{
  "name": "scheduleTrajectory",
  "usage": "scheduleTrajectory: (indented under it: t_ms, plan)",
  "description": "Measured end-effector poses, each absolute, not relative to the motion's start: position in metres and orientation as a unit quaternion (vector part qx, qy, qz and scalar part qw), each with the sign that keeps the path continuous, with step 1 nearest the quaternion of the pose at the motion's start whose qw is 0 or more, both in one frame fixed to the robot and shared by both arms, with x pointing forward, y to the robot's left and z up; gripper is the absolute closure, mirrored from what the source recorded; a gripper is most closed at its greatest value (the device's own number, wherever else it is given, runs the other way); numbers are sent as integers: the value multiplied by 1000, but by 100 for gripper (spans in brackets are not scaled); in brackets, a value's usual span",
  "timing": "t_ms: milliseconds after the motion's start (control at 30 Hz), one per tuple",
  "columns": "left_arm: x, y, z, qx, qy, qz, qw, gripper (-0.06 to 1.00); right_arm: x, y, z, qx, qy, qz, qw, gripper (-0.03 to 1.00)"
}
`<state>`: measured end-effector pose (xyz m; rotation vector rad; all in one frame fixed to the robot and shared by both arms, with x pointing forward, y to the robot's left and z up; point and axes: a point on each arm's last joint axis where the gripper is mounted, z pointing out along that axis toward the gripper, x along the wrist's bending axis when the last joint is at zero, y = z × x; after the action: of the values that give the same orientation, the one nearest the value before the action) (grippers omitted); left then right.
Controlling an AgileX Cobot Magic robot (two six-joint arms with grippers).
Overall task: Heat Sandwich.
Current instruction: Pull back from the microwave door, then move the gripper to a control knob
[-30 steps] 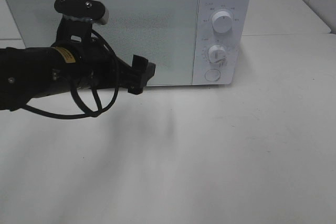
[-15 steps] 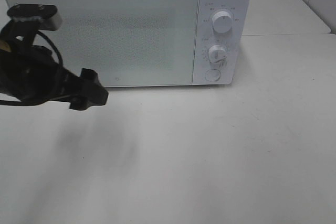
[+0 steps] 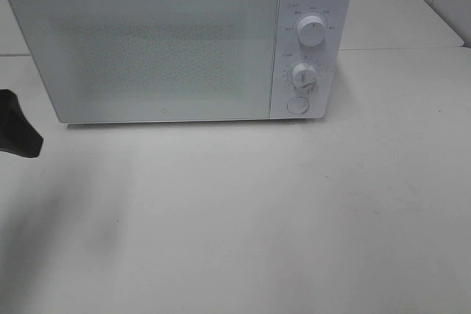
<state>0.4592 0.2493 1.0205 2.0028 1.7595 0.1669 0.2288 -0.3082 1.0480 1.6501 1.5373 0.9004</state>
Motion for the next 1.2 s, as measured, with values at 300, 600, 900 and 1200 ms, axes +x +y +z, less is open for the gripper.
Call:
scheduleTrajectory:
  t_ms: [300,600,900,1200]
  plan:
    - [426,283,1048,700,678,96,202,-5,229,-308,1048,637,593,347,349,20]
    - [382,291,1073,710,666,129,190,-5,229,-308,1048,637,593,347,349,20]
    - [341,292,1060,708,663,143,198,-5,229,-308,1048,637,593,347,349,20]
    - [303,293,1043,679,661,195,254,-5,229,-308,1048,637,593,347,349,20]
